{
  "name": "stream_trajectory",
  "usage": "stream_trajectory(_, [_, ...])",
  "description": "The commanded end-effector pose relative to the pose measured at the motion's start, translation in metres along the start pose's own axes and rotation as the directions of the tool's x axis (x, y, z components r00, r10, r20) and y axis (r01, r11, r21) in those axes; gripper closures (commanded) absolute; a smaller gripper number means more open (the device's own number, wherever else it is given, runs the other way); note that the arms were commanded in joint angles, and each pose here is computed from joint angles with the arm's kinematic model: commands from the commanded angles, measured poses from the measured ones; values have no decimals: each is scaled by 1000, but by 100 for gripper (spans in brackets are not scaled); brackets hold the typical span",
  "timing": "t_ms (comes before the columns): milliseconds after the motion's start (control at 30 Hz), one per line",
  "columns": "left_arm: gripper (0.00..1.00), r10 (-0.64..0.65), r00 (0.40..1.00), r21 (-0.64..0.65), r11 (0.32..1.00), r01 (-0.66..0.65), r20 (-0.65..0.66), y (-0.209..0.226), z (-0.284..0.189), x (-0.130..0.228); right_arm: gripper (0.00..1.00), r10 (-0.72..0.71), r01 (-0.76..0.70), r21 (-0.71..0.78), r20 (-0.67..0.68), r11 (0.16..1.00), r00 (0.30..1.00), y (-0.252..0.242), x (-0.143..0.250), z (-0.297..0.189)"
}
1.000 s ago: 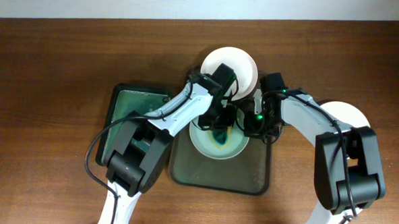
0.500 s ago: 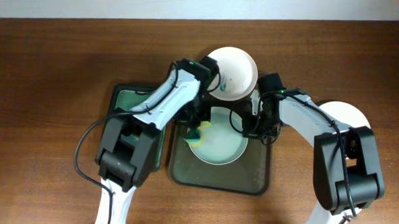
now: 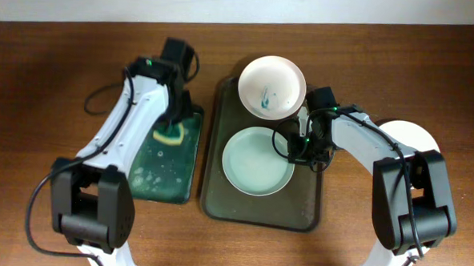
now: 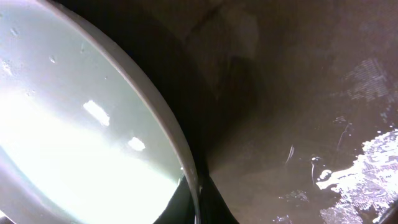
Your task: Clean dirty plates on tray and stack at the side
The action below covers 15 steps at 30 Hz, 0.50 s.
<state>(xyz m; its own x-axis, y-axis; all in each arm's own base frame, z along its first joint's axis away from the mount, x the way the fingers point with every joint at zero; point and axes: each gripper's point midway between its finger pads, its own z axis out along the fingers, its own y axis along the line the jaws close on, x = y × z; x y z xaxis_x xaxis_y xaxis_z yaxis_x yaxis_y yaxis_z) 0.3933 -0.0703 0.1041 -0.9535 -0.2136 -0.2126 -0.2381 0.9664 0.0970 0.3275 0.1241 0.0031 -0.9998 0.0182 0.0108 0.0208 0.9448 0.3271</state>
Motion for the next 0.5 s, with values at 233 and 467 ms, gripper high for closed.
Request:
stream_trajectory(233, [67, 53, 996, 8, 999, -53, -75, 17, 17, 30, 96, -80, 80, 77, -1, 994, 997, -16, -2, 7])
stream_trajectory(467, [26, 37, 998, 83, 996, -41, 56, 22, -44, 23, 96, -116, 105, 98, 114, 990, 987, -3, -9, -41])
